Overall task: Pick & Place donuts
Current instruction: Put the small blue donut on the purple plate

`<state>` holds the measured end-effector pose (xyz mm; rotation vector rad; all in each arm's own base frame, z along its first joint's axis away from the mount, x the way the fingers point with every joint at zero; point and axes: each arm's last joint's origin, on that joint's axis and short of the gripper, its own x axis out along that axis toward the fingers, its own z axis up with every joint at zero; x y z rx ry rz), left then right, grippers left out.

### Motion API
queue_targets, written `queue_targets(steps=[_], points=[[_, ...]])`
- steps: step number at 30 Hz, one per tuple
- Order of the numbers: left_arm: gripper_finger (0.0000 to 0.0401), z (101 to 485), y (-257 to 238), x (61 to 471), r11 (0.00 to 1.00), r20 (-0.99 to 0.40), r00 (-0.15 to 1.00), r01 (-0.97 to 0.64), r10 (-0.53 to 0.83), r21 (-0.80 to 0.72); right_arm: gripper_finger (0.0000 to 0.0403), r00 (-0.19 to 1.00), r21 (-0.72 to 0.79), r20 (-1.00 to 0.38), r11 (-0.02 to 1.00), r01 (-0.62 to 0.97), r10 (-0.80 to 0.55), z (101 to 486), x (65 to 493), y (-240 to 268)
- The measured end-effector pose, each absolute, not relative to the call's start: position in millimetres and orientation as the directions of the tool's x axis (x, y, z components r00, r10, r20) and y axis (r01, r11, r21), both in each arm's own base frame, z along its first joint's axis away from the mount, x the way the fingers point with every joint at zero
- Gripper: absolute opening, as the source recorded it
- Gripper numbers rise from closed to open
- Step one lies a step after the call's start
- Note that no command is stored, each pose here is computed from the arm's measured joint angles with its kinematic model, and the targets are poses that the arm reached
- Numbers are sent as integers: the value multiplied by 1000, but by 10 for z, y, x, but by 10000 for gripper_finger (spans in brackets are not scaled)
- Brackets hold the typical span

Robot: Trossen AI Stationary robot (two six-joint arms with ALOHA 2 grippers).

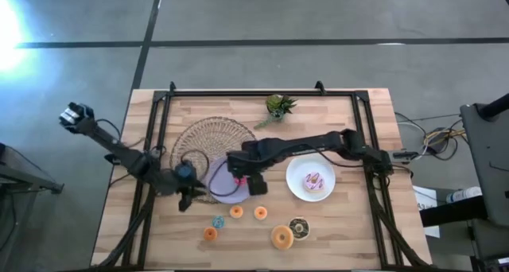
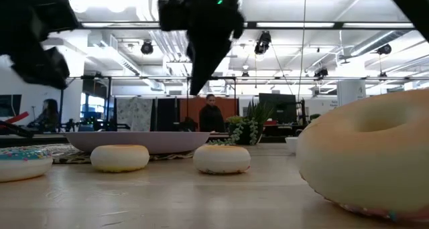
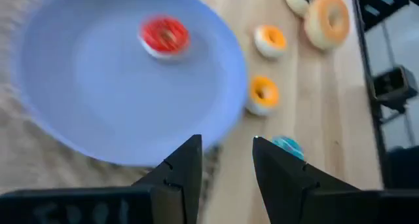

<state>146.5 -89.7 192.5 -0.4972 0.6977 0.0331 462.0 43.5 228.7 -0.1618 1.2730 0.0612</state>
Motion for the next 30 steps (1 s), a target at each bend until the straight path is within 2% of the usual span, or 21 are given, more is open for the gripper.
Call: queue_targets(steps=[3, 7, 13, 17, 25, 30], points=[[108, 1820, -1080, 1548, 858, -657, 739, -232, -151, -458, 203, 303, -78, -952, 991, -105, -43, 2265, 4452, 532], [98, 1843, -1396, 1734, 874, -705, 691, -235, -158, -426, 203, 362, -60, -932, 994, -89, -24, 2281, 4188, 738], [77, 1884, -1858, 2004, 962, -812, 575, -154, -99, -227, 203, 440, -119, -891, 993, 2, -108, 2316, 3781, 993], [75, 1831, -2039, 2161, 970, -835, 546, -158, -70, -185, 203, 467, -114, -875, 992, 57, -127, 2335, 3565, 1069], [99, 1728, -2226, 2368, 965, -841, 541, -209, -23, -161, 203, 435, -120, -890, 990, 68, -138, 2183, 3350, 1247], [122, 1617, -2244, 2410, 950, -872, 489, -276, 9, -145, 203, 452, -133, -881, 990, 42, -137, 2135, 3298, 1371]])
